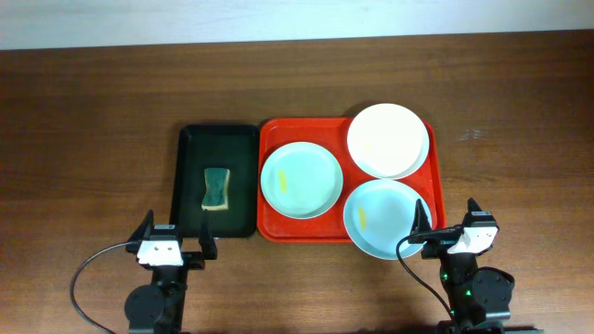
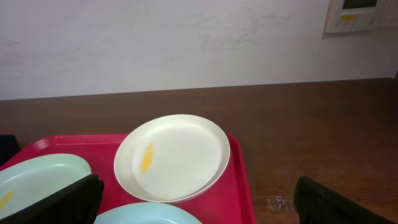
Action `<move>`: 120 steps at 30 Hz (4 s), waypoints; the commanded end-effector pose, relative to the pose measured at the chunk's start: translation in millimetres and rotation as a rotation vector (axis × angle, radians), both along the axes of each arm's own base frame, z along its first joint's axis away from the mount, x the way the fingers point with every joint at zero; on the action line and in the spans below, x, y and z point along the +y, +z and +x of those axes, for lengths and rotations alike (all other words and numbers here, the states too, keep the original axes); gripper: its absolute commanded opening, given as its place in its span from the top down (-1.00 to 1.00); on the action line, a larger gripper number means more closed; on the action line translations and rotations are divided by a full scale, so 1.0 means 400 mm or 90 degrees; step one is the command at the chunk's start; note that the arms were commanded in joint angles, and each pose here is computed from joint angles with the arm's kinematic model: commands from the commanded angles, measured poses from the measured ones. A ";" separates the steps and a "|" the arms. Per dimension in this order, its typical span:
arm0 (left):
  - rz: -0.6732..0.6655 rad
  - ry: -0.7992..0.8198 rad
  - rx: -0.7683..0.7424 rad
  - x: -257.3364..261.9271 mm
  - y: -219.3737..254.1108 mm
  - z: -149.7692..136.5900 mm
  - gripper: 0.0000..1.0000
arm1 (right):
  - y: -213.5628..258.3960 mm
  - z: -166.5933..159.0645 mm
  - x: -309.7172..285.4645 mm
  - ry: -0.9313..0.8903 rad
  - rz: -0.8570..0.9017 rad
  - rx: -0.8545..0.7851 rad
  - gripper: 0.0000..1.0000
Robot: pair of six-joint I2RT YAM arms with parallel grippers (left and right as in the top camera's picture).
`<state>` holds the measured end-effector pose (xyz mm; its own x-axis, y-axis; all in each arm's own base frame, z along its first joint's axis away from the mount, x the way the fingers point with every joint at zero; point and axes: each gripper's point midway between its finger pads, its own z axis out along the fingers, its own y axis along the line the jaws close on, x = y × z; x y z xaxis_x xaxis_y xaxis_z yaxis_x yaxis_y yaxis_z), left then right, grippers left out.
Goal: Clean dirty plates on tray and stack at the side
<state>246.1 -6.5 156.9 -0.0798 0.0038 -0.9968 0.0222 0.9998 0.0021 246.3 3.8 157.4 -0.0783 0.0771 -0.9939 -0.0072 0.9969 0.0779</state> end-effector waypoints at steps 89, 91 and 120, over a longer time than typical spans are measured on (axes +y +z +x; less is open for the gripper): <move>-0.044 -0.133 0.521 -0.098 0.380 0.169 -0.98 | 0.359 0.116 0.156 0.205 0.105 0.546 -0.96; -0.050 -0.133 0.576 -0.101 0.323 0.198 -0.98 | 0.323 0.133 0.168 0.218 0.121 0.584 -0.98; -0.041 -0.017 0.879 -0.101 -0.027 0.261 0.35 | -0.213 0.272 0.415 0.263 0.055 0.925 0.39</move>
<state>347.3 -54.9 149.9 -0.9938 0.0145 -0.1100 0.0285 0.9915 -0.1270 345.2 165.9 88.2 -0.9897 -0.1408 -0.0273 -0.1415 0.9267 0.3483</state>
